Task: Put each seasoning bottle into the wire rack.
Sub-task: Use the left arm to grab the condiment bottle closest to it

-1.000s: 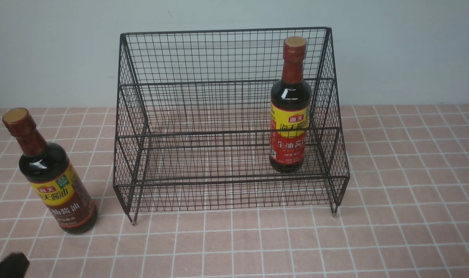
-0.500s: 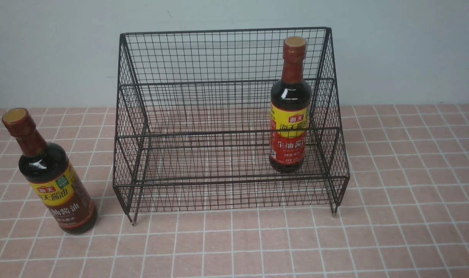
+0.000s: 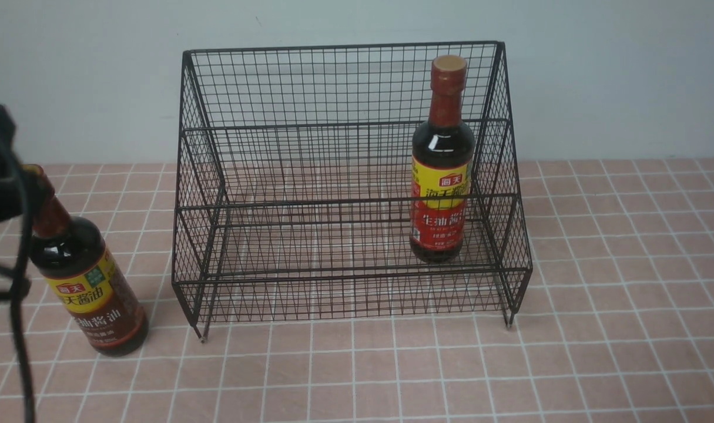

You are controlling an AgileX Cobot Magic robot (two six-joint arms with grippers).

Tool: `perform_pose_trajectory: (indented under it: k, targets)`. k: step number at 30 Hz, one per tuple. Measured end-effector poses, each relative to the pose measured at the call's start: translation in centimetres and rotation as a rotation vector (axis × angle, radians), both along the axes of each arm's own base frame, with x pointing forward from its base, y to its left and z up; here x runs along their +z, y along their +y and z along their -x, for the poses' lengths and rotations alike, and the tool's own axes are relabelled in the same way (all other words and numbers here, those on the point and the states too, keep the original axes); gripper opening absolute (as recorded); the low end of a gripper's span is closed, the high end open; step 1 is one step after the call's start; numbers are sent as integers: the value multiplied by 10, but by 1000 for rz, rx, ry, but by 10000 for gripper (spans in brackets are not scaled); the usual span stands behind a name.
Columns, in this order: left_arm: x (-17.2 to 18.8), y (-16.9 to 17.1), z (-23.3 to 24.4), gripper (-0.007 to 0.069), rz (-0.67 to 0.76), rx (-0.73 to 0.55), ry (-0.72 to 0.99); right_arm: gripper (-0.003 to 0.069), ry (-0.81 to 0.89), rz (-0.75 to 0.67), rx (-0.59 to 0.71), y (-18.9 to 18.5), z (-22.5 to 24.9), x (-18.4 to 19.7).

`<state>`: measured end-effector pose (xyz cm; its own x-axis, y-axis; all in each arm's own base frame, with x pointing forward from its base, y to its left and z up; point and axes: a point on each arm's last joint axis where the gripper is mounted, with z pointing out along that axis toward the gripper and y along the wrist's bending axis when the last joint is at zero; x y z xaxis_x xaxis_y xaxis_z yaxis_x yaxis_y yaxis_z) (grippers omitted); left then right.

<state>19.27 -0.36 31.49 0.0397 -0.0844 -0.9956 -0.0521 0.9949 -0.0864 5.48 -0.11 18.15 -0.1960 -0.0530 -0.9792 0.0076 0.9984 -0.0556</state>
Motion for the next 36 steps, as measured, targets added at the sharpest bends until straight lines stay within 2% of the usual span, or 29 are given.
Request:
perform_pose_trajectory:
  k: [3, 4, 7, 17, 22, 27, 28, 31, 36]
  targets:
    - [-4, 3, -15, 550, 72, 52, 28, -12, 0, 0, 0, 0, 0, 0]
    - [-6, 4, -17, 550, 81, 58, 35, -12, 0, 0, 0, 0, 0, 0]
    - [-13, 7, -27, 617, 89, 97, 64, -12, 0, 0, 0, 0, 0, 0]
    - [-47, 7, -51, 631, 26, 135, 200, -12, 0, 1, 0, 0, 0, 0]
    - [-60, 7, -58, 596, 18, 136, 250, -12, 0, 1, 0, 0, 0, 0]
    - [-73, 6, -65, 496, 9, 137, 304, -12, 0, 1, 0, 0, 0, 0]
    - [-75, 6, -66, 464, 9, 137, 310, -12, 0, 1, 0, 0, 0, 0]
    - [-76, 5, -67, 254, 6, 129, 318, -12, 0, 2, 0, 0, 0, 0]
    - [-70, 0, -67, 258, -61, 57, 330, -12, 0, 2, 0, 0, 0, 0]
